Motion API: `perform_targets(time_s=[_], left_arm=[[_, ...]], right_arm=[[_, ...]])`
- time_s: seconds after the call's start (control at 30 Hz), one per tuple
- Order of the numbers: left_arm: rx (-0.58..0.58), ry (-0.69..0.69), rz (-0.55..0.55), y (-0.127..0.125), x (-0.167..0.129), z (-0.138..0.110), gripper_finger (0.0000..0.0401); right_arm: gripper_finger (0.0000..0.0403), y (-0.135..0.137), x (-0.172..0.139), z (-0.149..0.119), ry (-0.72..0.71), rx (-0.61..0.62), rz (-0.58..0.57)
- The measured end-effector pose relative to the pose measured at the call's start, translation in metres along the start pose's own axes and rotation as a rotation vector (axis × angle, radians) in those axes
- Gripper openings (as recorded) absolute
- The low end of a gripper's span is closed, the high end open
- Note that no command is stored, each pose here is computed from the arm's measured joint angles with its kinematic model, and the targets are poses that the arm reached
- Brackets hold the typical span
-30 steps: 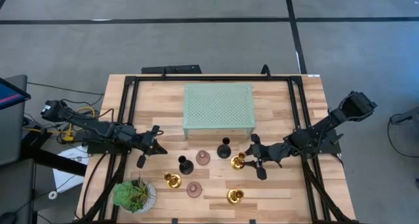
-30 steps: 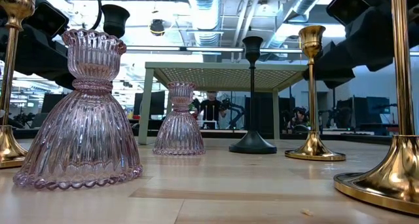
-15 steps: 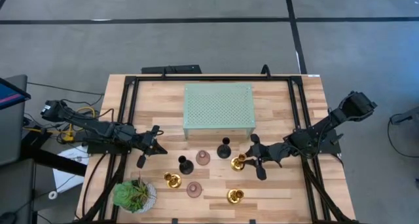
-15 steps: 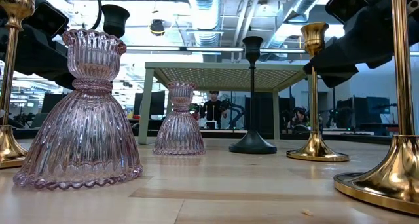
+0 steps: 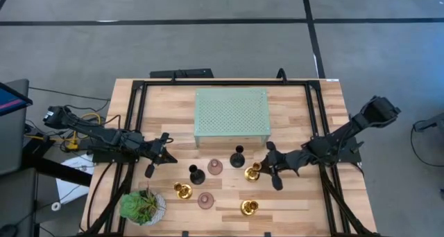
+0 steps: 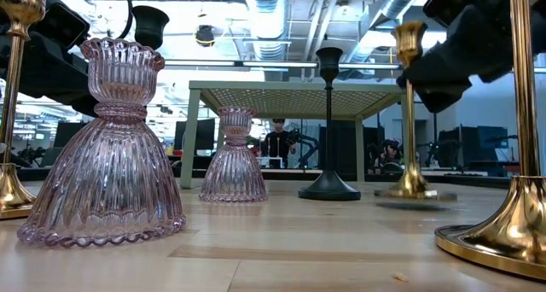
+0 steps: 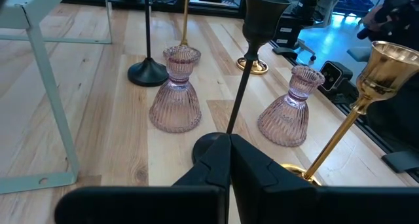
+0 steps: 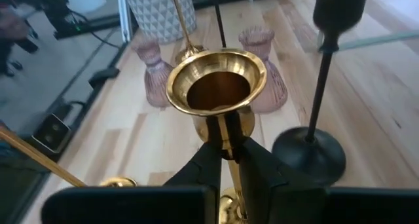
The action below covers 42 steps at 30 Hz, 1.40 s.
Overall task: Pick & Place candle stick holders
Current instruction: Put the top gold candle holder on the shelf
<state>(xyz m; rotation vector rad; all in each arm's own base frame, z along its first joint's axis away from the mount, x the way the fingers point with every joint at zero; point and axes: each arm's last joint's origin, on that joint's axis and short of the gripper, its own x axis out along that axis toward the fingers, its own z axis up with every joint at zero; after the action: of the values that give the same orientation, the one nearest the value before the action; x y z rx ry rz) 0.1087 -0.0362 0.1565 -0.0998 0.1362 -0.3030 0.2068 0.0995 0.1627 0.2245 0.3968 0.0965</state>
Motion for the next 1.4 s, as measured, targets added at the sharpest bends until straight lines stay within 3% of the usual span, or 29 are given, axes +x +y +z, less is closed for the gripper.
perform_targets(time_s=[0.17,0.3,0.47,0.7,1.0,1.4], left_arm=[[0.0,0.0,0.0,0.0,0.0,0.0,0.0008],[0.0,0.0,0.0,0.0,0.0,0.0,0.0008],[0.0,0.001,0.0,0.0,0.0,0.0,0.0008],[0.0,0.001,0.0,0.0,0.0,0.0,0.0008],[0.0,0.001,0.0,0.0,0.0,0.0,0.0008],[0.0,0.001,0.0,0.0,0.0,0.0,0.0008]], right_arm=[[0.0015,0.001,-0.012,0.013,-0.06,0.02,0.025],[0.0015,0.003,-0.023,0.029,-0.002,0.028,-0.015],[0.0015,0.012,-0.039,0.071,0.067,-0.011,-0.094],[0.0015,0.009,-0.063,0.14,0.037,-0.101,-0.171],[0.0015,-0.041,-0.084,0.196,-0.064,-0.148,-0.335],[0.0015,-0.136,-0.095,0.207,-0.051,0.011,-0.432]])
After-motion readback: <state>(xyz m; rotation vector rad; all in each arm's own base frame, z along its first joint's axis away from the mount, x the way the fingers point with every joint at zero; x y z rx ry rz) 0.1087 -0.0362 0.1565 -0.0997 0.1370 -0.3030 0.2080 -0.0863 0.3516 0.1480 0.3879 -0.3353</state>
